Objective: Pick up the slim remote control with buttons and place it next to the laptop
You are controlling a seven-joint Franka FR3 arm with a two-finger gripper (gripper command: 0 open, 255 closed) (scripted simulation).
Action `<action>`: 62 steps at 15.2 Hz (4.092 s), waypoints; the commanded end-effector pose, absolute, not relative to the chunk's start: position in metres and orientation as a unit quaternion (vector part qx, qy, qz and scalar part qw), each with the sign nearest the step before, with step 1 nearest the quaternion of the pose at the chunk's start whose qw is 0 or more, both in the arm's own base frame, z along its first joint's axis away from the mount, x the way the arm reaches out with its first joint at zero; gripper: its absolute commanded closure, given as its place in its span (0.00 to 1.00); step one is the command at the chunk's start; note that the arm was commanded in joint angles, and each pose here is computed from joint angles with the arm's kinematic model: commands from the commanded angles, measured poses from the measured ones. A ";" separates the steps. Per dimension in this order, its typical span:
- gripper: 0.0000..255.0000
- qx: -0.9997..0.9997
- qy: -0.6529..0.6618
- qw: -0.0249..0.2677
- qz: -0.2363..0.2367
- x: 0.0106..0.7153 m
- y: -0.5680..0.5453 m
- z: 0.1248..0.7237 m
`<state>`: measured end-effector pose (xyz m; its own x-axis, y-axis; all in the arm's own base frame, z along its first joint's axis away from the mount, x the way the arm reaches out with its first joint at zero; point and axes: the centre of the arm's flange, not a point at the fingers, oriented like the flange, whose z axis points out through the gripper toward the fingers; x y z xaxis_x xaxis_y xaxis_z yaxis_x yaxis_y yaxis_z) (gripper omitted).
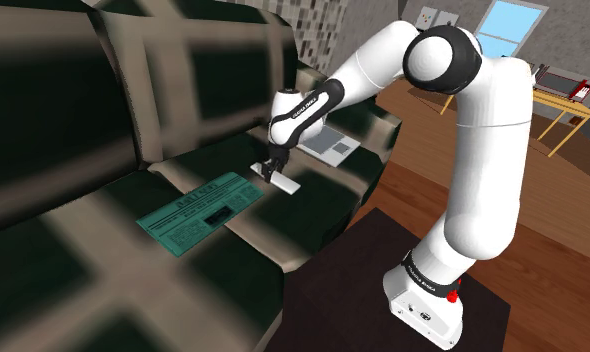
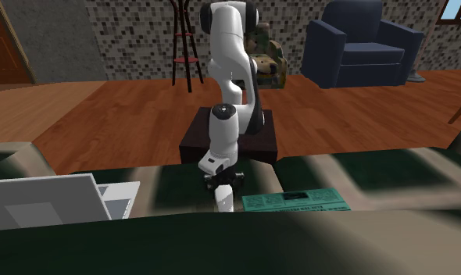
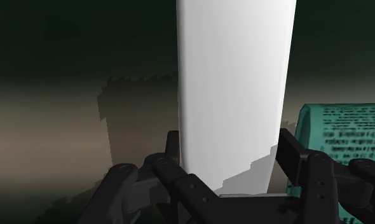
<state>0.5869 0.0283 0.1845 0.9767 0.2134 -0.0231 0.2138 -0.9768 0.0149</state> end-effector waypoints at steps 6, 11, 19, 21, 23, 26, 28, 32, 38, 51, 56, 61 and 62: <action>1.00 0.994 0.107 0.009 -0.011 0.586 0.028 0.221; 1.00 0.994 0.107 0.009 -0.011 0.586 0.028 0.247; 1.00 0.994 0.107 0.009 -0.011 0.586 0.028 0.289; 1.00 0.994 0.107 0.009 -0.011 0.586 0.028 0.300; 1.00 0.994 0.107 0.009 -0.011 0.586 0.028 0.311; 1.00 0.994 0.107 0.009 -0.011 0.586 0.028 0.326; 1.00 0.994 0.107 0.009 -0.011 0.586 0.028 0.337; 1.00 0.994 0.107 0.009 -0.011 0.586 0.028 0.358; 1.00 0.994 0.107 0.009 -0.011 0.586 0.028 0.390; 1.00 0.994 0.107 0.009 -0.011 0.586 0.028 0.458; 1.00 0.994 0.107 0.009 -0.011 0.586 0.028 0.485; 1.00 0.994 0.107 0.009 -0.011 0.586 0.002 0.498; 1.00 0.994 0.107 0.009 -0.011 0.585 -0.011 0.498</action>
<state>0.5842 0.0018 0.4970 0.9769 0.2126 -0.0232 0.2130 -0.9770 0.0144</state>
